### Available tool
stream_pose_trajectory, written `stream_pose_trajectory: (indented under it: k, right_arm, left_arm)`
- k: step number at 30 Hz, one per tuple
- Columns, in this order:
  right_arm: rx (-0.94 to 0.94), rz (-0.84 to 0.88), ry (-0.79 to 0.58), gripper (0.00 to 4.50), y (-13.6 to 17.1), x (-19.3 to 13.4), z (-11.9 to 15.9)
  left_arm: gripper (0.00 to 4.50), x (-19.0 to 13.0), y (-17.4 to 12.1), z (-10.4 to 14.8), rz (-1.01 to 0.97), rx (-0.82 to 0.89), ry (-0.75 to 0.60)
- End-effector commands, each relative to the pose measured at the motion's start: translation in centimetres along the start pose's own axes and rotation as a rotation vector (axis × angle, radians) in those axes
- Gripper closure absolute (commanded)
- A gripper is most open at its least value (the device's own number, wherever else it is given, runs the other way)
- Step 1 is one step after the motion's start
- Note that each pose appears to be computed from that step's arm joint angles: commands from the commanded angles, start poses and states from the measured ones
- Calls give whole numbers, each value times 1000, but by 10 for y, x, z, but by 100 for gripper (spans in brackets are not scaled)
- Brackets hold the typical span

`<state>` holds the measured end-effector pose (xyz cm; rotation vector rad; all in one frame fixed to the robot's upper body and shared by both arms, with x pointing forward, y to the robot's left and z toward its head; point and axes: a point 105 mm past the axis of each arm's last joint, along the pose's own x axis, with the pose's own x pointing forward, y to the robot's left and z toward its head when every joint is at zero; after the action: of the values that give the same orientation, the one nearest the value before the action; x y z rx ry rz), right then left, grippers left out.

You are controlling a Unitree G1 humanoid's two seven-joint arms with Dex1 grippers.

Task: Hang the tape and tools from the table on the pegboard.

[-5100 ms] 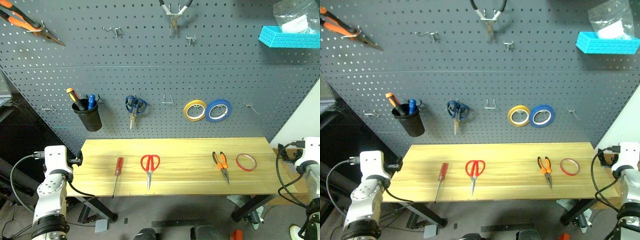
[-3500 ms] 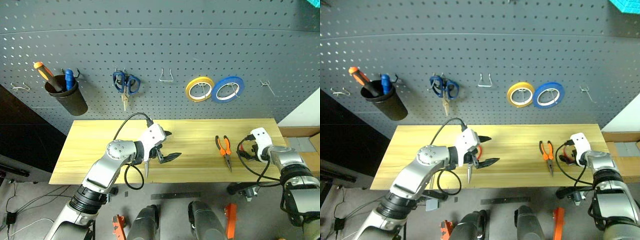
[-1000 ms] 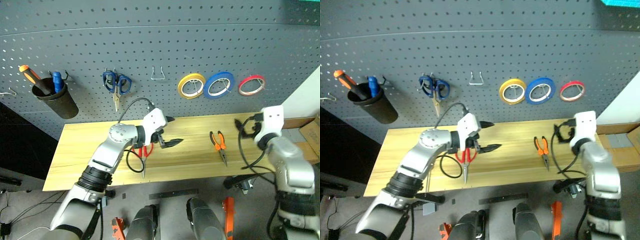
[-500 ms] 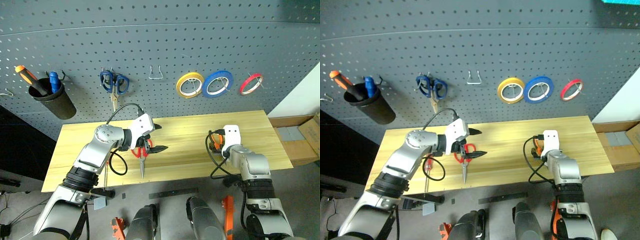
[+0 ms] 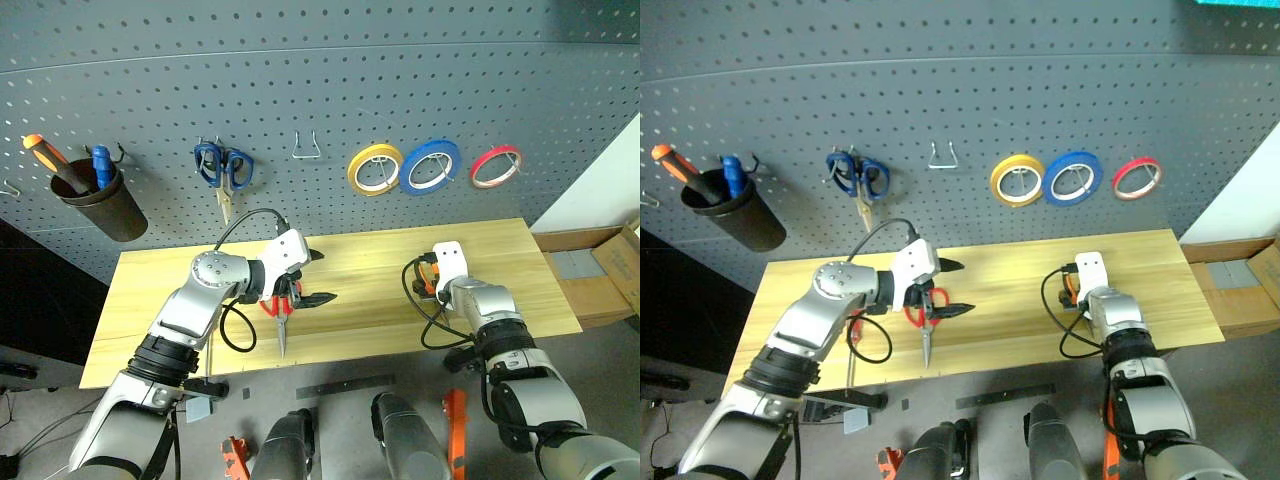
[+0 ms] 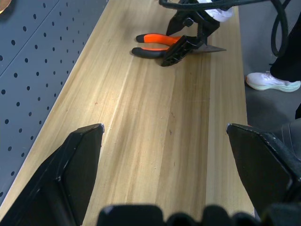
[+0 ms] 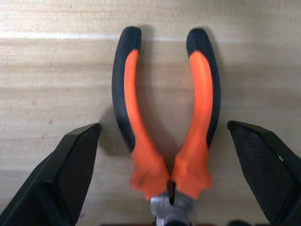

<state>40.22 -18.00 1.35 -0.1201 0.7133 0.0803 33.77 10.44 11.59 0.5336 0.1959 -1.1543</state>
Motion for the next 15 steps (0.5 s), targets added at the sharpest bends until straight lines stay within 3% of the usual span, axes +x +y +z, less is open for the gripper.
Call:
stream_pose_trajectory:
  k: [1,5,15]
  right_arm:
    - [38,-26,60,64,-10,5,-14]
    - [79,-13,63,187,-12,6,-12]
    - [16,32,-170,191,14,-23,34]
  left_arm:
    - [0,-2,1,11,18,35,-31]
    - [0,-5,0,12,22,-6,-68]
    - [0,-32,3,-3,128,-114,-68]
